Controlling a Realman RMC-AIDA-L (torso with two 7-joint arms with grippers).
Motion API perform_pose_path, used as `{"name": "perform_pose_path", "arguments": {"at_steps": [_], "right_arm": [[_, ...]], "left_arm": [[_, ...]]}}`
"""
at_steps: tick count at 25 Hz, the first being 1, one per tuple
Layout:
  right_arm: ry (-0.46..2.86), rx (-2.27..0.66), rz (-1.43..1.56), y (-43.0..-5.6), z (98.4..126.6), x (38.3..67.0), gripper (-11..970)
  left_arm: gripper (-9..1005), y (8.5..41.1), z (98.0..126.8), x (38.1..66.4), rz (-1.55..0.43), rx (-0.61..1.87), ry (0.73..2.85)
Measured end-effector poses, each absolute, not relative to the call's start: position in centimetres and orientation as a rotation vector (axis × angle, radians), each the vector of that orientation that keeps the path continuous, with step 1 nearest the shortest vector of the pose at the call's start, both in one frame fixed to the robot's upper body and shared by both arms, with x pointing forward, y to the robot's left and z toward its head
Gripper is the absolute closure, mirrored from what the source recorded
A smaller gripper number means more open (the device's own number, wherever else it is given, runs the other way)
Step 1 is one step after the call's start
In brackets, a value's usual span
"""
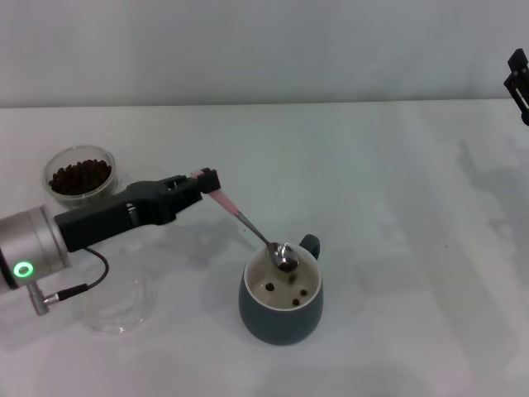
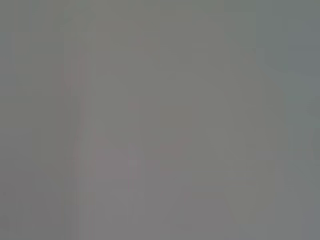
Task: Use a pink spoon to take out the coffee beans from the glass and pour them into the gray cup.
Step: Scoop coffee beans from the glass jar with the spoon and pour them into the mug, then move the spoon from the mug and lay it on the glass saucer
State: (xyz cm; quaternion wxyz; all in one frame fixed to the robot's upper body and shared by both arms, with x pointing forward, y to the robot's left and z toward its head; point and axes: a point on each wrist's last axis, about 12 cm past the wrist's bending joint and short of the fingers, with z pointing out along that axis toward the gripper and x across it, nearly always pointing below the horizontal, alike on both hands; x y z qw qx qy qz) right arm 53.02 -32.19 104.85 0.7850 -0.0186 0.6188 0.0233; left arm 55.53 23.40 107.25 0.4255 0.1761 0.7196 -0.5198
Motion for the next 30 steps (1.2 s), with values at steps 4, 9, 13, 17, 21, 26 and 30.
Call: {"name": "perform_pose_path", "arguments": {"at_steps": [4,9,13,17,21,26,30], "right_arm": [[1.323,-0.035,0.058,-32.2,105.0,52.9,102],[1.319,-0.036,0.059,-32.2,105.0,52.9,102],[1.320,-0.034,0.062,-32.1,105.0,52.9,102],[1.319,-0.034,0.065,-32.0,105.0,53.0,102],[1.317,-0.030,0.064,-32.1,105.0,53.0,102],[1.303,-0.033,0.068,-32.0,105.2,53.1,102],[1.300,-0.037,0.070,-31.9,105.4,53.2,102]], "left_arm": [[859,22.6,107.4,55.5,-1.262,0.577,1.769],[859,22.2,107.8,55.8,-1.235,0.654,1.724],[859,22.2,108.0,55.7,-1.219,0.687,1.692],[859,23.0,108.3,55.6,-1.213,0.595,1.635],[859,23.7,108.3,55.1,-1.244,0.508,1.607],[859,24.8,107.9,54.3,-1.298,0.367,1.619],[859,27.7,107.2,52.5,-1.302,0.122,1.571]]}}
